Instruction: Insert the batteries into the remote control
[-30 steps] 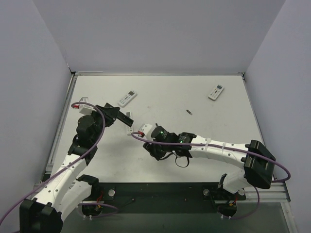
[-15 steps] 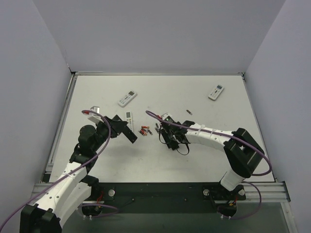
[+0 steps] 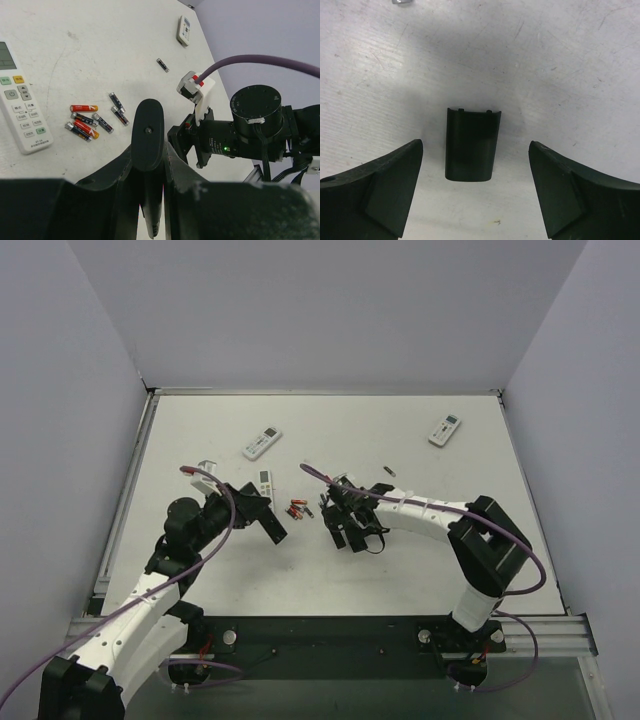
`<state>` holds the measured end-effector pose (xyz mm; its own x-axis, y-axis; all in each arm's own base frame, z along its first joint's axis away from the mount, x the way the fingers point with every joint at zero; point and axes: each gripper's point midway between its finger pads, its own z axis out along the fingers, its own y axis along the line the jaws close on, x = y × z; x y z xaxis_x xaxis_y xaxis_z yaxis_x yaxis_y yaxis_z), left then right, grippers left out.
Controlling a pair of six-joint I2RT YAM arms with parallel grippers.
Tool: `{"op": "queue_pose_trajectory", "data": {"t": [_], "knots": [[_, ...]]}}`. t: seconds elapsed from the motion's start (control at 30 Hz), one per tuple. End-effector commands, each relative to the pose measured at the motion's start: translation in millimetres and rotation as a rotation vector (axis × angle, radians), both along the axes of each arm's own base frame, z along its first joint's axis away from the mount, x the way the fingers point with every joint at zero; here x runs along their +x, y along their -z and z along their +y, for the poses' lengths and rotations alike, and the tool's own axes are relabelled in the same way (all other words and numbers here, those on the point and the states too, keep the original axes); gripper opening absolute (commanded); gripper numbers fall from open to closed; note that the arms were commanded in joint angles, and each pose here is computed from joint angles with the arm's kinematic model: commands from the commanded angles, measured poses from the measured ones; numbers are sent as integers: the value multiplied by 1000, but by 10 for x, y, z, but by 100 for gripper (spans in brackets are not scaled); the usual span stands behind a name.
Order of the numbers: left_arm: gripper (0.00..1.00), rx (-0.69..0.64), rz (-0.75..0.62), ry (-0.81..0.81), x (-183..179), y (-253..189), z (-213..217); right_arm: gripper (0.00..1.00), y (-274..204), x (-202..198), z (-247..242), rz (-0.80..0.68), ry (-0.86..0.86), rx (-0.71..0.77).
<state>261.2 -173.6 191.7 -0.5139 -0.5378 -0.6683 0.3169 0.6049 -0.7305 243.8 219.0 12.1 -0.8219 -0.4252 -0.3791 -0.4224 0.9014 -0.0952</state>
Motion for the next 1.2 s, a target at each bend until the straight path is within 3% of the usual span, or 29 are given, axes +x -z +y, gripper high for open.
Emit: {"op": "queue_pose_trajectory", "data": {"t": [0.0, 0.1, 0.47, 0.9, 1.17], "knots": [[0, -10, -95, 44, 0, -260, -68, 85, -484, 111, -29, -60, 11, 40], [0, -7, -98, 54, -3, -272, -83, 88, -774, 284, -91, -108, 17, 90], [0, -109, -55, 163, -133, -292, -282, 73, -1082, 1120, -677, -143, 139, 293], [0, -121, -12, 214, -225, -258, -371, 50, -480, 1706, -990, -37, 65, 181], [0, -116, 4, 234, -302, -235, -386, 45, -268, 1932, -1042, 6, 2, 102]]}}
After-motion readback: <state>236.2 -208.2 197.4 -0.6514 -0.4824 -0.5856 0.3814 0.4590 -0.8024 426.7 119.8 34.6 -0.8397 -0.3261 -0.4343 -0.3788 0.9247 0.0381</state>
